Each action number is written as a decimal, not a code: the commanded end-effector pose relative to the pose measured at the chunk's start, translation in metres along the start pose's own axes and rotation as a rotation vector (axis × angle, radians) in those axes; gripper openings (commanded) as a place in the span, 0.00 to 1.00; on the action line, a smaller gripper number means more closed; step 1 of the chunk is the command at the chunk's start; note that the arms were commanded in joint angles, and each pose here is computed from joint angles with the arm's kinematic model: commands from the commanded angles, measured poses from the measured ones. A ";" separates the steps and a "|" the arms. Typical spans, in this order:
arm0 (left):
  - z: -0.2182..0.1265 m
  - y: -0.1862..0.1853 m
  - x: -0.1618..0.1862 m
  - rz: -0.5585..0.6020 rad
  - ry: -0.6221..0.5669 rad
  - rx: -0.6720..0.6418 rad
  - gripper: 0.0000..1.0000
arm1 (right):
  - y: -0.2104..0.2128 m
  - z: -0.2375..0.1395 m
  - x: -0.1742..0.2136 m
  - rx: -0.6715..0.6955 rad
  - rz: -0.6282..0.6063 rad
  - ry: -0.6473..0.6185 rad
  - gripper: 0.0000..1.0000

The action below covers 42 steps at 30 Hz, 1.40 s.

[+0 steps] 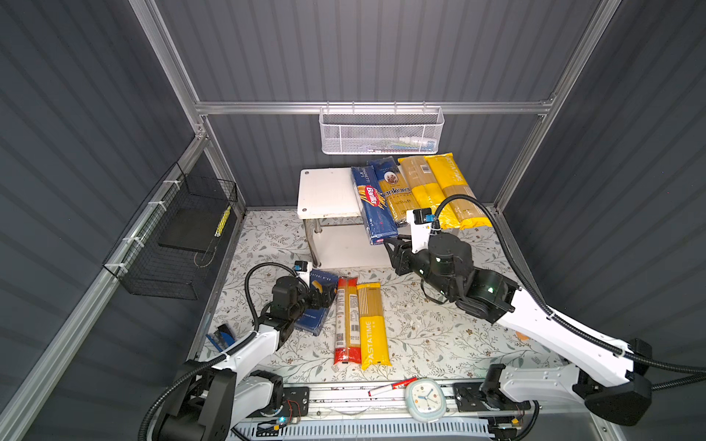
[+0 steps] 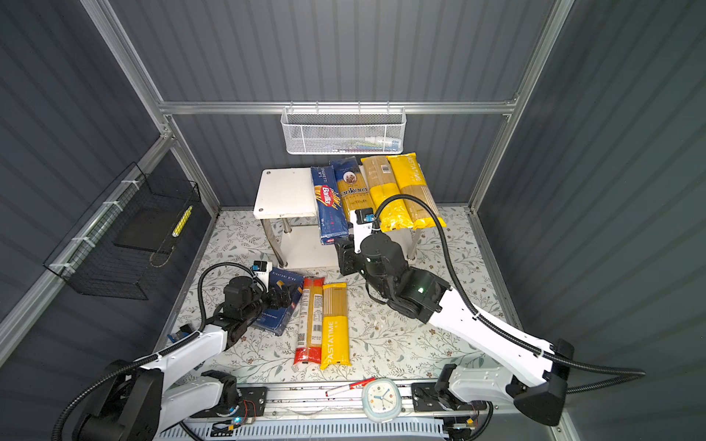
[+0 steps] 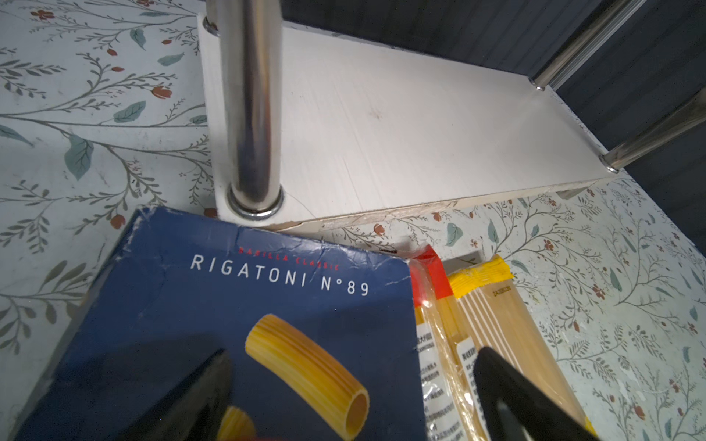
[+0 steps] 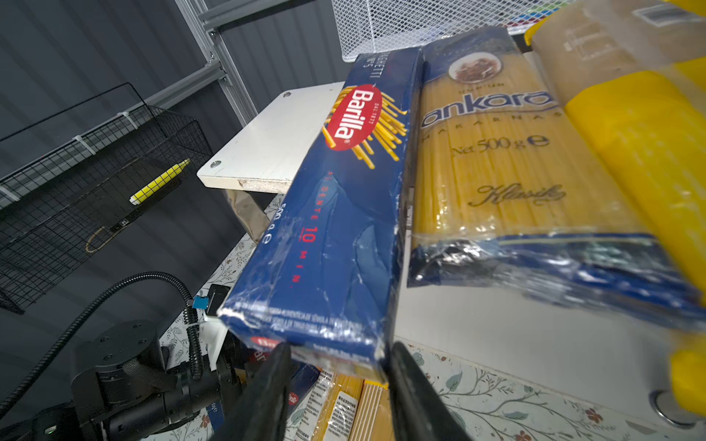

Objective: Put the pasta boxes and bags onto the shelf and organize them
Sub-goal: 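Lower the Barilla box onto the top shelf beside the Ankara pack, then open the right gripper and draw it back down from the shelf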

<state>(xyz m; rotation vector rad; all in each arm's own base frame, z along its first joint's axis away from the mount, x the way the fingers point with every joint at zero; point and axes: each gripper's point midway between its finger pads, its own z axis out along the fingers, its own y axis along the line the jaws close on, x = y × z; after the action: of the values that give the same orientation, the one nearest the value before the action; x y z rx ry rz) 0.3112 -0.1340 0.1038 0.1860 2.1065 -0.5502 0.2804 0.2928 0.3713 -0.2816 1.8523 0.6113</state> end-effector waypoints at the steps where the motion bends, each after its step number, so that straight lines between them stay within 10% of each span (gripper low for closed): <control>1: -0.001 -0.004 -0.009 0.008 -0.033 0.015 0.99 | 0.012 0.013 -0.007 -0.037 0.001 0.003 0.26; 25: -0.035 -0.006 -0.029 0.034 -0.179 -0.007 1.00 | 0.055 0.000 -0.012 -0.256 -0.076 -0.067 0.59; 36: -0.046 -0.008 -0.035 0.044 -0.219 -0.008 1.00 | 0.102 -0.014 0.002 -0.382 -0.205 -0.043 0.99; 42: -0.048 -0.006 -0.036 0.045 -0.224 -0.024 0.99 | 0.113 -0.010 0.034 -0.441 -0.178 0.063 0.99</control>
<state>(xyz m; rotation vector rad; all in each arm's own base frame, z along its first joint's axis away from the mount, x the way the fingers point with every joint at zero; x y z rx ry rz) 0.2958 -0.1175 0.1630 0.1512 1.8739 -0.5126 0.2151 0.3762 0.3845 -0.7133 1.6766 0.8460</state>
